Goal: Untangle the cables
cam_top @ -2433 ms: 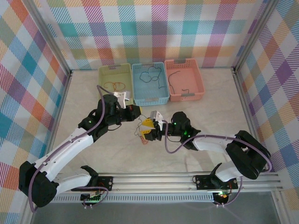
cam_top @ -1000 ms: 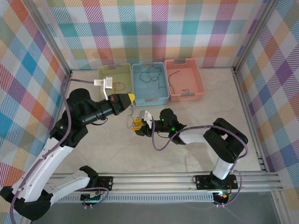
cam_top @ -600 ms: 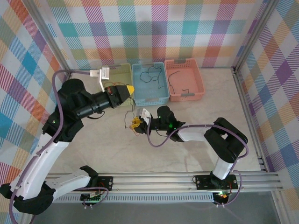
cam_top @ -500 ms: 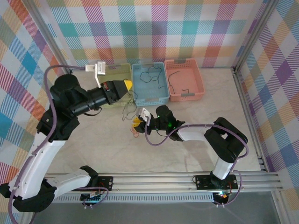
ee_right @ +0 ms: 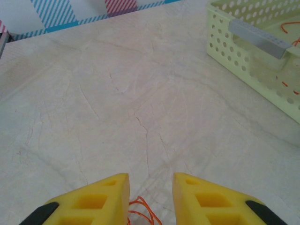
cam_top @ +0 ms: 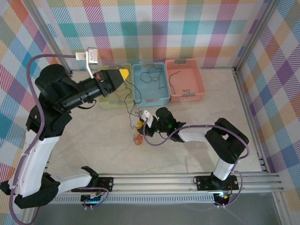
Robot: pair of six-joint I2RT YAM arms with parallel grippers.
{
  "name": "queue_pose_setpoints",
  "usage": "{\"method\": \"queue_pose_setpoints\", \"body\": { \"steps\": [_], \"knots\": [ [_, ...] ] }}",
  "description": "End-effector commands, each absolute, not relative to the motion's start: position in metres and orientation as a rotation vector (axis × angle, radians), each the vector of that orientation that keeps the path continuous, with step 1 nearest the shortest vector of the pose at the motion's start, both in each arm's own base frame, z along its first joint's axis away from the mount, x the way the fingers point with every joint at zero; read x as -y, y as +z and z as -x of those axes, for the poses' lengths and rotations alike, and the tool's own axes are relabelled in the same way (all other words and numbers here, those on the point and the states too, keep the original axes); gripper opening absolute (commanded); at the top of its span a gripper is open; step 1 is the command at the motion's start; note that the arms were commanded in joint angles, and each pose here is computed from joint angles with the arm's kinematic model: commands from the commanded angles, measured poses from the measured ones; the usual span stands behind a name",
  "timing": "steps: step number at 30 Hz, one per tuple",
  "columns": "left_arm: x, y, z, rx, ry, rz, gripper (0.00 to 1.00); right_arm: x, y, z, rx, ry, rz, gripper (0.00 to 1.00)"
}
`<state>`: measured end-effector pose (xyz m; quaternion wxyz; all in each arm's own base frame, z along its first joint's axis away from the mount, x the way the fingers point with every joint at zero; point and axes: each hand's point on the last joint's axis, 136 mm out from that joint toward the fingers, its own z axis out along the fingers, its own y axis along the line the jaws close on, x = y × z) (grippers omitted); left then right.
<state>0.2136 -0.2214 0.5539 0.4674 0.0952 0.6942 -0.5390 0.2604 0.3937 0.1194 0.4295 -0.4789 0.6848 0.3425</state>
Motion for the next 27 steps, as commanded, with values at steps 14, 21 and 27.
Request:
{"method": "queue_pose_setpoints", "body": {
  "steps": [14,21,27],
  "knots": [
    [0.235,0.487,-0.247,-1.850,-1.227,-0.216,0.00,-0.354,0.165,-0.277,-1.576,0.702,0.997,0.42],
    [0.245,0.446,-0.265,-1.928,-1.211,-0.191,0.00,-0.344,0.193,-0.257,-1.461,0.708,1.042,0.42],
    [0.247,0.425,-0.280,-1.966,-1.167,-0.161,0.00,-0.334,0.218,-0.240,-1.377,0.697,1.081,0.40]
  ]
}}
